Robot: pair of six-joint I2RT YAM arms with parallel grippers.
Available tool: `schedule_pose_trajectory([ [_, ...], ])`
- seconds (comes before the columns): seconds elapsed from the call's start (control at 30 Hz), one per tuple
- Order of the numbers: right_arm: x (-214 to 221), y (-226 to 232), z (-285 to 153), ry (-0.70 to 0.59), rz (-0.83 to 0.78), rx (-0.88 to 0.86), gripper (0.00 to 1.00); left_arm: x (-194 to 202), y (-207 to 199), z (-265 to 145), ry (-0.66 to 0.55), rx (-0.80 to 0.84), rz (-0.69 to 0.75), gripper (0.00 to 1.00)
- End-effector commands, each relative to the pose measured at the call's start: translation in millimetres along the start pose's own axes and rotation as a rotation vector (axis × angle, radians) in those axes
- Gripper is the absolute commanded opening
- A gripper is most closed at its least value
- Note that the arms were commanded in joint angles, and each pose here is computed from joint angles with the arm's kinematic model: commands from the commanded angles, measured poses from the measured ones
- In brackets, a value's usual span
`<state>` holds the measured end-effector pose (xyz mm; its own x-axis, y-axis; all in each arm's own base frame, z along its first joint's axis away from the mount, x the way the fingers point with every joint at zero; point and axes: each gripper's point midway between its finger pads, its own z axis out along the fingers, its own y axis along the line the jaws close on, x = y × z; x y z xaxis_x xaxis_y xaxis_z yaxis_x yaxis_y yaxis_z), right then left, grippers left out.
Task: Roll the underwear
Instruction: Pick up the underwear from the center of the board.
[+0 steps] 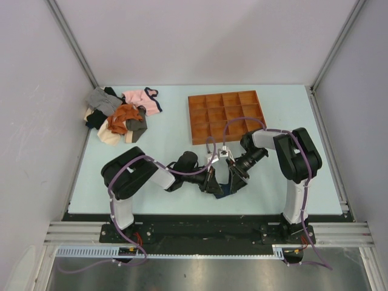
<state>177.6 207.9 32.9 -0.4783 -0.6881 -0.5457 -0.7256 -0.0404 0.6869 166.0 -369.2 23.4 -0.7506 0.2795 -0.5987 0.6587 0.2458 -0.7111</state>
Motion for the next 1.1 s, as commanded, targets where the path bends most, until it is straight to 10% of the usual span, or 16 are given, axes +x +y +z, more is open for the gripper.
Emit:
schedule_pose_trajectory([
  [0.0,19,3,1,0.092,0.063,0.001,0.61,57,57,-17,0.113,-0.253,-0.141,0.12],
  [0.43,13,1,0,0.060,0.070,0.009,0.01,36,46,-24,0.033,-0.257,-0.104,0.32],
  [0.63,2,8,-11,-0.016,0.019,-0.001,0.00,-25,17,-52,-0.168,-0.289,0.029,0.58],
  [1.07,-46,2,-66,-0.170,-0.134,0.240,0.00,-68,-2,-149,-0.418,-0.502,0.167,0.79],
])
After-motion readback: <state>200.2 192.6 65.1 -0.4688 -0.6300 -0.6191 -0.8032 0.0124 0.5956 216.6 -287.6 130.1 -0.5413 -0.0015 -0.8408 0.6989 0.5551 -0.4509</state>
